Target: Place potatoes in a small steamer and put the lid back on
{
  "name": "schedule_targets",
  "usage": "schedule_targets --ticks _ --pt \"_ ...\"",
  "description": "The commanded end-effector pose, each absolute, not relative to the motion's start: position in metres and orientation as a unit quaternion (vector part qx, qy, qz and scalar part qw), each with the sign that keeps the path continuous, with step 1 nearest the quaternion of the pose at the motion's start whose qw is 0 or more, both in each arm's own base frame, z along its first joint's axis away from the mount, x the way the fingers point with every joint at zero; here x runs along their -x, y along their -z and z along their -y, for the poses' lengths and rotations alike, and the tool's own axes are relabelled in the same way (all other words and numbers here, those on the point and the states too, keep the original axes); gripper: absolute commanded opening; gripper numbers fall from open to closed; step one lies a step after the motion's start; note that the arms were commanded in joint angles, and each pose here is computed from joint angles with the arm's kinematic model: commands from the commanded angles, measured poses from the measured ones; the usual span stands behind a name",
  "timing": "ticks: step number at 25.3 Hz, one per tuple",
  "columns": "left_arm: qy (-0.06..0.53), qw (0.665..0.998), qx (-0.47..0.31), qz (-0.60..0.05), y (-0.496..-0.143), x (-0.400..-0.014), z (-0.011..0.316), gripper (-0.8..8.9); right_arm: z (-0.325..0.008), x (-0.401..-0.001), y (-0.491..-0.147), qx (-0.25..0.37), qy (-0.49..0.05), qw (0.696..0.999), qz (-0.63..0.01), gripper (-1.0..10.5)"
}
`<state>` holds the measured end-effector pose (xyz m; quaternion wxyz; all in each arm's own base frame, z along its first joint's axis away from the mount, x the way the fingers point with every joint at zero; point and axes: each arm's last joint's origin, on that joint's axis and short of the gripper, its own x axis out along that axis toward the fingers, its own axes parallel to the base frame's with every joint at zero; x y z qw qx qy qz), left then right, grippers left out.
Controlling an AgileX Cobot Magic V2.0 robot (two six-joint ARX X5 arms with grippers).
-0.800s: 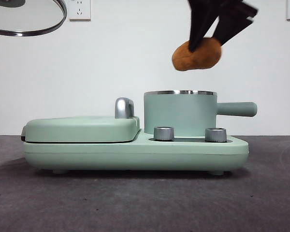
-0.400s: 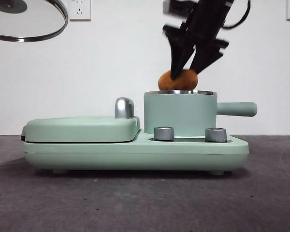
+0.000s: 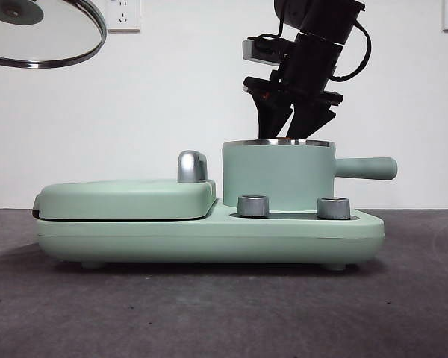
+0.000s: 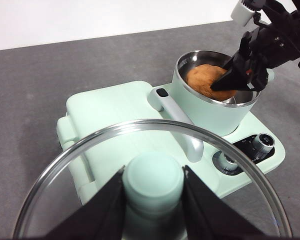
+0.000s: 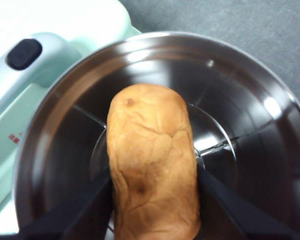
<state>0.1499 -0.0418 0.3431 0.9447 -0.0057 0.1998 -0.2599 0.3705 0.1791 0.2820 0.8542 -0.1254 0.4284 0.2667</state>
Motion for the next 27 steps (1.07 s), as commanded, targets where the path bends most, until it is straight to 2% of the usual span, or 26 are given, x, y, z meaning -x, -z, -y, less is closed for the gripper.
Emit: schedule_targets --ticks 1,7,10,13,15,21,27 --pt "0.266 0.947 0.0 -0.178 -0.35 -0.15 0.042 0.1 -0.184 -0.377 -0.276 0.131 -0.268 0.85 -0.434 1.9" --pt "0.266 0.947 0.0 -0.178 -0.35 -0.15 0.042 0.1 -0.184 -0.376 -0.275 0.131 -0.269 0.848 -0.437 2.5" --pt "0.266 0.947 0.0 -0.178 -0.35 -0.15 0.042 0.1 -0.184 -0.376 -0.275 0.131 -0.269 0.849 -0.436 3.4" --pt "0.266 0.947 0.0 -0.178 -0.35 -0.15 0.042 0.1 -0.184 -0.377 -0.281 0.129 -0.27 0.857 -0.42 3.4" --pt "0.266 0.947 0.0 -0.178 -0.35 -0.15 0.042 0.1 -0.182 -0.372 -0.298 0.126 -0.272 0.867 -0.399 3.4" --pt "0.267 0.947 -0.002 -0.178 -0.35 -0.15 0.042 0.1 -0.156 -0.318 -0.364 0.111 -0.273 0.895 -0.336 3.3" --pt "0.268 0.947 -0.007 -0.176 -0.35 -0.15 0.042 0.1 -0.12 -0.245 -0.374 0.097 -0.263 0.92 -0.274 3.3"
